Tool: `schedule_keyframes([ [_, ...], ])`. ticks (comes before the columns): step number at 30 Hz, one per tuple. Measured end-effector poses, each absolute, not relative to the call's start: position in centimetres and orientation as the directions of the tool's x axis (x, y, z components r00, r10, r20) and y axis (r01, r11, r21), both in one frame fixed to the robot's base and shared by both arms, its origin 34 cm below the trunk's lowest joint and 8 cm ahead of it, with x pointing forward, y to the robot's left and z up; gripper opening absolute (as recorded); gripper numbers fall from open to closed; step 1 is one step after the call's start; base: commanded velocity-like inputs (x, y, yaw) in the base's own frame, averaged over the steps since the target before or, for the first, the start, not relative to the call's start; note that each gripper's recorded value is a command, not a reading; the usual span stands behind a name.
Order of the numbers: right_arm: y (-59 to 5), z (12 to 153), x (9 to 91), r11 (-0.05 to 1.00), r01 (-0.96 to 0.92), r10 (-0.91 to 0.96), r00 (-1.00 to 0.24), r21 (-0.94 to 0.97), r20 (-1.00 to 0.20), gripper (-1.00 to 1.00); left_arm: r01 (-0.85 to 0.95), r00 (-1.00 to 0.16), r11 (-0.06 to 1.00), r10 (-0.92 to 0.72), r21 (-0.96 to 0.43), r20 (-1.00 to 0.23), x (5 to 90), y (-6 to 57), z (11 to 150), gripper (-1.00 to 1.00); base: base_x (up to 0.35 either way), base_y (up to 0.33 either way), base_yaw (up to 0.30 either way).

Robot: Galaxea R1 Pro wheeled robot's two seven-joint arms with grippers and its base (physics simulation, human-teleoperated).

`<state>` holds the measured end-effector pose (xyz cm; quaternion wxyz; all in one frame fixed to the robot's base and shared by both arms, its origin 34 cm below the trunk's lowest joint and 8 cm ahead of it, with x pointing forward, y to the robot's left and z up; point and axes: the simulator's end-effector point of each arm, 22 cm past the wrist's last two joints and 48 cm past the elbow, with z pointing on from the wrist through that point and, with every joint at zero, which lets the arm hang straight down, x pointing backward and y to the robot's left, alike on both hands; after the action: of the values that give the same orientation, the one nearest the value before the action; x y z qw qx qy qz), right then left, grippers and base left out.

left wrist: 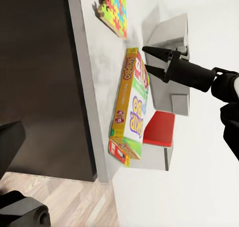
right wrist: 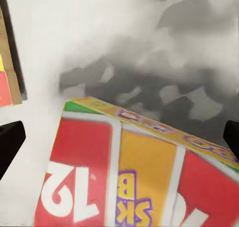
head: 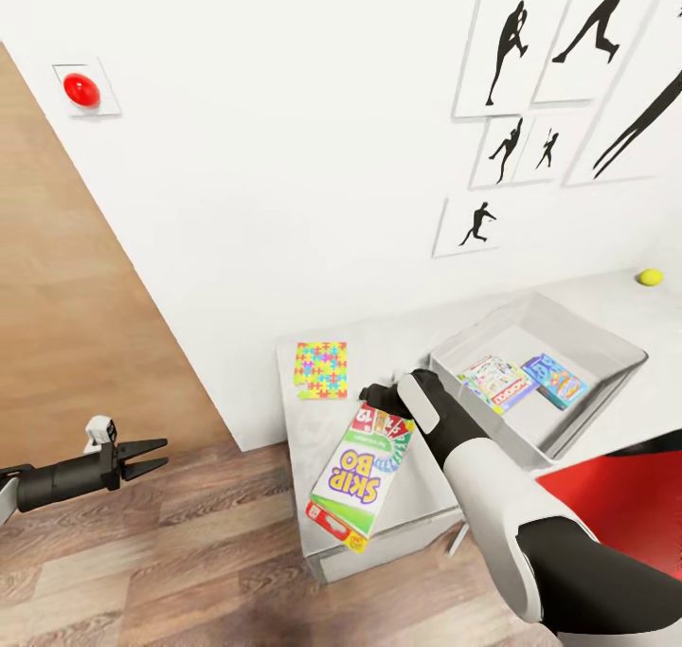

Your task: Put all the toys in the child's room - the three board games (two on the bed and one on the table), the two jigsaw puzzles on the table, and the tennis ball on the table - inside the toy box on the table in the child's room.

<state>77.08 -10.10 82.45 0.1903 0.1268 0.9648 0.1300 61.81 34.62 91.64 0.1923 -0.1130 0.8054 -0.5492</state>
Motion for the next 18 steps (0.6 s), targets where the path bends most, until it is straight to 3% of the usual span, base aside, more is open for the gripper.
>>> schedule_keyframes([
  [18, -10.09, 82.46, 77.09, 0.934, 0.194, 0.293, -0.895, 0.299, -0.335, 1.00, 0.029, -0.900, 0.373, -0.394, -0.928, -0.186, 61.82, 34.72, 91.68, 1.00, -0.081, 0.095, 0.000],
])
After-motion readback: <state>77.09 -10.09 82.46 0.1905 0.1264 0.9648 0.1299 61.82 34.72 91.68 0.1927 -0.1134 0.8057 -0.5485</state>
